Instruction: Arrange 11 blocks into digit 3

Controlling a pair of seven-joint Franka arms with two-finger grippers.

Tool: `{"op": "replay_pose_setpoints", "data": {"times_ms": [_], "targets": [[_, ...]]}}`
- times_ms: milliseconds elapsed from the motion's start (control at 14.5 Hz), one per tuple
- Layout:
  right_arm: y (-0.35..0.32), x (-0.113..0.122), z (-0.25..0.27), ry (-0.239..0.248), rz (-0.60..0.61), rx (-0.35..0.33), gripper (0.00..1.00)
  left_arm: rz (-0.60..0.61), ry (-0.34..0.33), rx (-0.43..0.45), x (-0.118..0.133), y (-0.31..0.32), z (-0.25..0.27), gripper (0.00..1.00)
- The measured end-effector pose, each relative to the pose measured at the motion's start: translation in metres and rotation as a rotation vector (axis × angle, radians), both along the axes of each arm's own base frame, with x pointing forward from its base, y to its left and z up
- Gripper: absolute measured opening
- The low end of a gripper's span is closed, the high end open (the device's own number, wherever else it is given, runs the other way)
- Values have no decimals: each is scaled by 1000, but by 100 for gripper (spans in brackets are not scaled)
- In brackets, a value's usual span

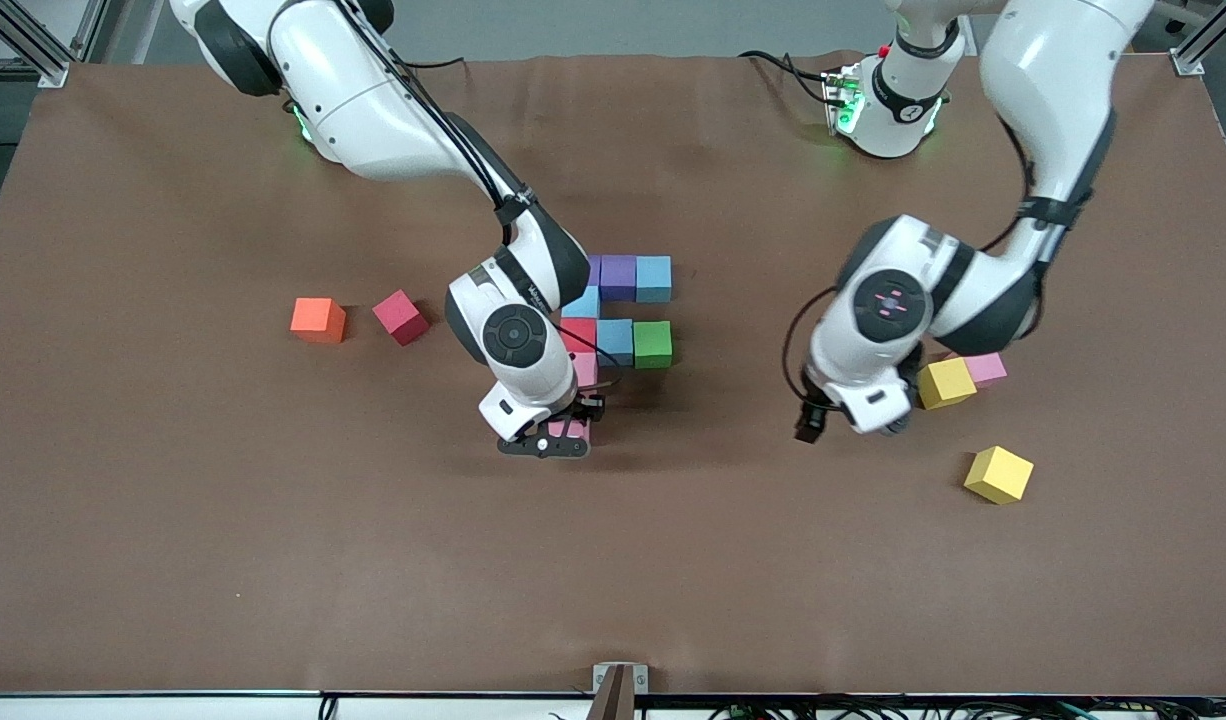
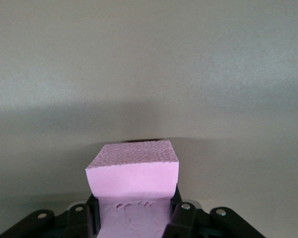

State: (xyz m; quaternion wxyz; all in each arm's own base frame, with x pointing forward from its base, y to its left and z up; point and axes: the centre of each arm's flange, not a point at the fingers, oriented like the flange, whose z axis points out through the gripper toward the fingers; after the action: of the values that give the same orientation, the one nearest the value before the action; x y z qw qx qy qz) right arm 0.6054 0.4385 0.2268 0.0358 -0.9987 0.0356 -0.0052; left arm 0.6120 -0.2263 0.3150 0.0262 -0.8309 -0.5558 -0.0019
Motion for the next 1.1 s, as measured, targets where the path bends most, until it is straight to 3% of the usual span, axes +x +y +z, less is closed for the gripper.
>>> {"op": "replay_pose_setpoints", "data": {"times_ms": [276, 552, 1105], "targets": [[4, -1, -6, 3, -7, -1, 52, -120, 9, 1, 27, 97, -2, 100], [4, -1, -5, 4, -11, -2, 52, -175, -32, 2, 45, 179, -22, 100], [1, -3, -12, 30, -16, -22, 52, -241, -26, -13, 50, 257, -70, 100]]}}
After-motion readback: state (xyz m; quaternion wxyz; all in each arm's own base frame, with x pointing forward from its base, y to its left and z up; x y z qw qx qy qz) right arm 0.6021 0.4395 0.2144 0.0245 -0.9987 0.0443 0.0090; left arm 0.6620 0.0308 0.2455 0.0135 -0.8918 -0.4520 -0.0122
